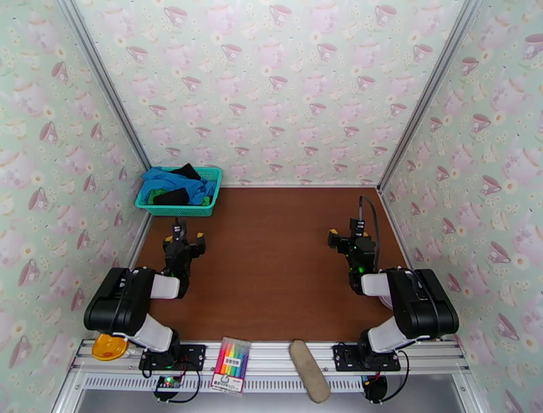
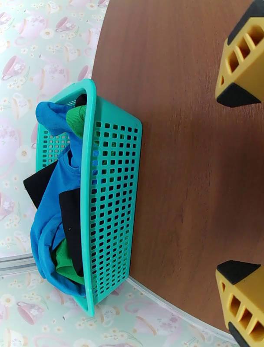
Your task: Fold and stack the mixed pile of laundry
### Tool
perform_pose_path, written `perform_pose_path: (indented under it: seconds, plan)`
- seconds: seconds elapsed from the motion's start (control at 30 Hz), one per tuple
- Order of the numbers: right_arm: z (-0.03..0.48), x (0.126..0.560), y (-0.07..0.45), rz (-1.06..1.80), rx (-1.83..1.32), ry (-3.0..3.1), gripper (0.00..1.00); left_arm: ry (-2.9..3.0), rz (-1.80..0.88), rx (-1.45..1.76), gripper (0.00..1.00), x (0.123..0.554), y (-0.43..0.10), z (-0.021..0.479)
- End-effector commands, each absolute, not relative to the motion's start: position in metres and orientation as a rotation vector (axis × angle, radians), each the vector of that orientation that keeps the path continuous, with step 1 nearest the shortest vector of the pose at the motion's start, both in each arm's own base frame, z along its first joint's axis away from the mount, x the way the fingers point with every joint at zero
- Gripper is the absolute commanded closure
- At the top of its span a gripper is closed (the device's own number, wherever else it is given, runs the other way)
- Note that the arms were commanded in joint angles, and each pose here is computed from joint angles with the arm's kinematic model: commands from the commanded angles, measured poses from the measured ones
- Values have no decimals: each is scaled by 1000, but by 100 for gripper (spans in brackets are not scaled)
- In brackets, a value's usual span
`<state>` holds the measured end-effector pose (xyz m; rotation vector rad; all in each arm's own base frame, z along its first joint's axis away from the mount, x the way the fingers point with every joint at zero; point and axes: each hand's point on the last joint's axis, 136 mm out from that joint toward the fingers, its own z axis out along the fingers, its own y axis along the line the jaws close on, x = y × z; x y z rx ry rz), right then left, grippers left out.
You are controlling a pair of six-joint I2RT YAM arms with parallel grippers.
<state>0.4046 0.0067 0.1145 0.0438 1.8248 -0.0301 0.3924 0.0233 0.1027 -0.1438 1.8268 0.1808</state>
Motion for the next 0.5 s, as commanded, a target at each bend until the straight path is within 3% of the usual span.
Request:
perform_pose_path:
  seconds: [0.0,0.47]
  plan:
    - [116,406,3,-52,56,1825,0,1798,152,-138,0,397,19,113]
    - [116,406,3,-52,55,1826,0,1800,154,-139,0,397,20,113]
